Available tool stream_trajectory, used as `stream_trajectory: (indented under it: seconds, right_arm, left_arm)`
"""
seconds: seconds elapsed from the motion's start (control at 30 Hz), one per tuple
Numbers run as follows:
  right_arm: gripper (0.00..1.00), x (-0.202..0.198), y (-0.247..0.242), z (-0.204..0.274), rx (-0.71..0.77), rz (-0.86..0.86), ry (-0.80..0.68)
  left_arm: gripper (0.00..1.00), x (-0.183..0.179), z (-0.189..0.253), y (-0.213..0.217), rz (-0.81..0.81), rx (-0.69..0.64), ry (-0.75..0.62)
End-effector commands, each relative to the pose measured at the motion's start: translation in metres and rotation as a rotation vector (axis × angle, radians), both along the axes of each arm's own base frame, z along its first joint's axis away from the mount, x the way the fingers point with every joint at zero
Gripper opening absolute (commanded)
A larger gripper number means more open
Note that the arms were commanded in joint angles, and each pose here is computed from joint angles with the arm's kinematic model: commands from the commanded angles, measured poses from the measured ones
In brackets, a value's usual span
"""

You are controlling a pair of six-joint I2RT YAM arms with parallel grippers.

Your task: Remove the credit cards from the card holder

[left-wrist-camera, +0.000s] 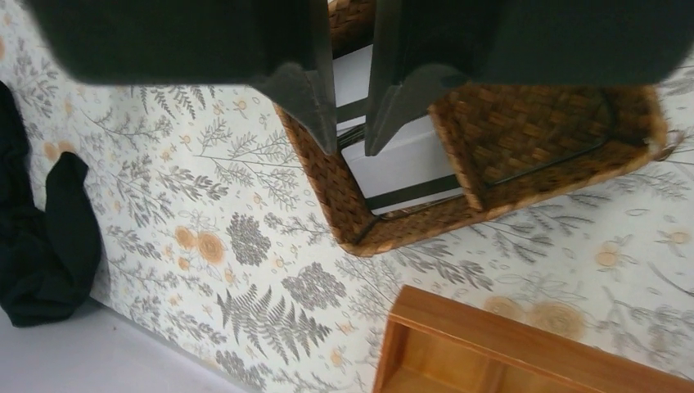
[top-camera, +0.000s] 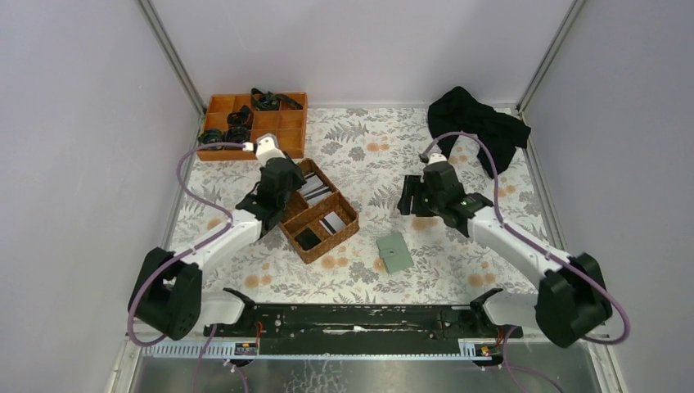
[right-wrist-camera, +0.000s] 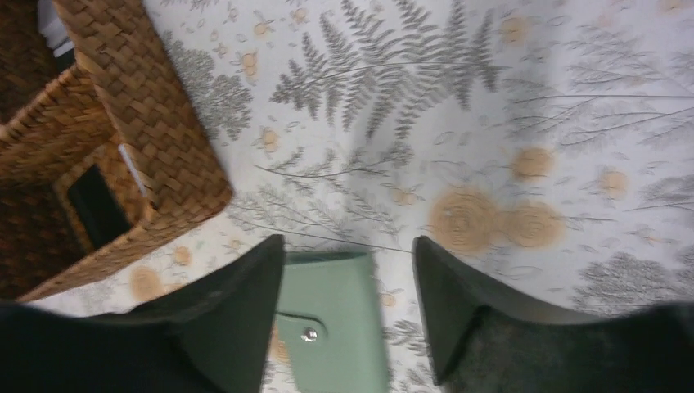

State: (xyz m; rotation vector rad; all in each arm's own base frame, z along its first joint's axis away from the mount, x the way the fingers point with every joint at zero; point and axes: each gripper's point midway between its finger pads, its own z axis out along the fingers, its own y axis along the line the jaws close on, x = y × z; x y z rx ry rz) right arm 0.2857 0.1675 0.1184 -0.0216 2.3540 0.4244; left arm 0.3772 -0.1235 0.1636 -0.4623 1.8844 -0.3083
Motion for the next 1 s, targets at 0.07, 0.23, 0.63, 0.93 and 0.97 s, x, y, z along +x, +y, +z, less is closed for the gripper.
stream_trajectory:
  seconds: [0.07,0.23,0.63,0.93,0.97]
  right_arm:
    - [0.36,0.027,0.062,0.039,0.176,0.197,-0.039]
    - [0.35,0.045,0.098,0.043,0.117,0.267,-0.057]
    - [0.55,0.076,0.147,-0.027,0.046,0.322,0.081]
    - [0.56,0.043,0.167,-0.053,0.039,0.391,0.152]
    - [0.56,0.038,0.168,-0.055,0.036,0.397,0.156]
  left_arm:
    - [0.08,0.019,-0.001,-0.017,-0.055,0.011,0.022]
    - [0.00,0.025,-0.016,0.003,0.021,0.062,0.084]
    - [0.00,0.031,-0.079,0.013,0.055,0.123,0.288]
    - [0.03,0.051,-0.096,0.000,0.006,0.090,0.310]
    - [0.03,0.056,-0.097,-0.004,-0.001,0.086,0.310]
